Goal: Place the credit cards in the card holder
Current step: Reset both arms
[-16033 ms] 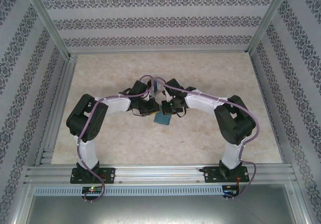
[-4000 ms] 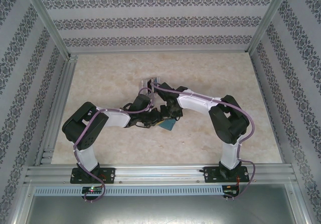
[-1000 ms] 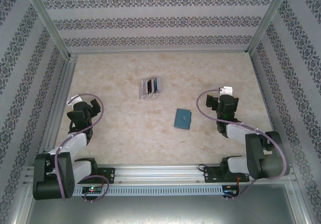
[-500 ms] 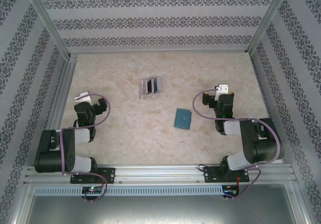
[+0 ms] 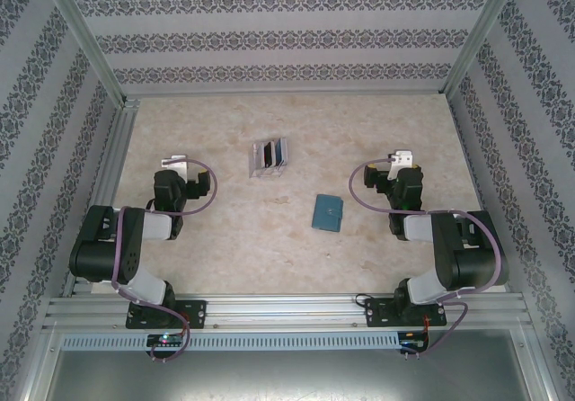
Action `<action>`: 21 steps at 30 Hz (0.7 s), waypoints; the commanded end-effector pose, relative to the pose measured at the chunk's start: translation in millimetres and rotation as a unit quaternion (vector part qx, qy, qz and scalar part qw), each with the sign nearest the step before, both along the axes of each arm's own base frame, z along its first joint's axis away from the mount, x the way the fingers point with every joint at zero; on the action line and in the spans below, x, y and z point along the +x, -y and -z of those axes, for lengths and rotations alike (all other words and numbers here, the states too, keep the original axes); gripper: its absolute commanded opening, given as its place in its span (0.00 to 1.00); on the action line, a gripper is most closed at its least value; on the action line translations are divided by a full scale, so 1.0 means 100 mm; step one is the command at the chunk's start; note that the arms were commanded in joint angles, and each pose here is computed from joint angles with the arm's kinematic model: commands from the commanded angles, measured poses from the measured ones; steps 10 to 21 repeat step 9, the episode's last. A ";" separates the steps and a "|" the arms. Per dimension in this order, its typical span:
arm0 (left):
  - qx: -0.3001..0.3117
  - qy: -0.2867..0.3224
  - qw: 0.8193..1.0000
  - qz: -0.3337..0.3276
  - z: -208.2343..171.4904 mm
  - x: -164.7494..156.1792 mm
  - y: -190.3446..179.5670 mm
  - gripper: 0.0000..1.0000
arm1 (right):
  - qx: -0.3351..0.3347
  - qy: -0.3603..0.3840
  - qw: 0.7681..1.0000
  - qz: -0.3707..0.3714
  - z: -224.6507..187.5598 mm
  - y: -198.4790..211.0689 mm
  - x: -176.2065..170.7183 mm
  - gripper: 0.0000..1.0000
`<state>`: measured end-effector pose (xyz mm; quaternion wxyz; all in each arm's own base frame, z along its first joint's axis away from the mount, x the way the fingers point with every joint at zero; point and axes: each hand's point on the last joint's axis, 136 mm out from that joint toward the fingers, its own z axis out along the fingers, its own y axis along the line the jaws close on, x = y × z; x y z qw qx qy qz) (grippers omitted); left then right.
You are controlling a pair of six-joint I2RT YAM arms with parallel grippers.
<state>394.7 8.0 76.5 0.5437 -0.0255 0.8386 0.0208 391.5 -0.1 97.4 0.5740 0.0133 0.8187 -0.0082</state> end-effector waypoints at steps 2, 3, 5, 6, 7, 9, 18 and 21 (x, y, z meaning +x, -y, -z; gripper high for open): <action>0.012 0.010 1.000 0.007 -0.08 0.04 0.00 0.99 | 0.011 0.013 1.000 -0.008 -0.08 -0.01 0.06 0.98; 0.012 0.010 1.000 0.007 -0.07 0.04 0.00 0.99 | 0.011 0.012 1.000 -0.008 -0.08 -0.01 0.06 0.98; 0.012 0.010 1.000 0.007 -0.07 0.04 0.00 0.99 | 0.011 0.013 1.000 -0.008 -0.08 -0.01 0.06 0.98; 0.012 0.009 1.000 0.007 -0.07 0.04 0.00 0.99 | 0.011 0.012 1.000 -0.008 -0.08 -0.01 0.06 0.98; 0.012 0.009 1.000 0.007 -0.07 0.04 0.00 0.99 | 0.011 0.013 1.000 -0.007 -0.08 -0.01 0.06 0.98; 0.013 0.011 1.000 0.007 -0.08 0.04 0.00 0.99 | 0.011 0.012 1.000 -0.008 -0.07 -0.01 0.06 0.98; 0.013 0.011 1.000 0.007 -0.08 0.04 0.00 0.99 | 0.011 0.012 1.000 -0.008 -0.07 -0.01 0.06 0.98; 0.013 0.011 1.000 0.007 -0.08 0.04 0.00 0.99 | 0.011 0.012 1.000 -0.008 -0.07 -0.01 0.06 0.98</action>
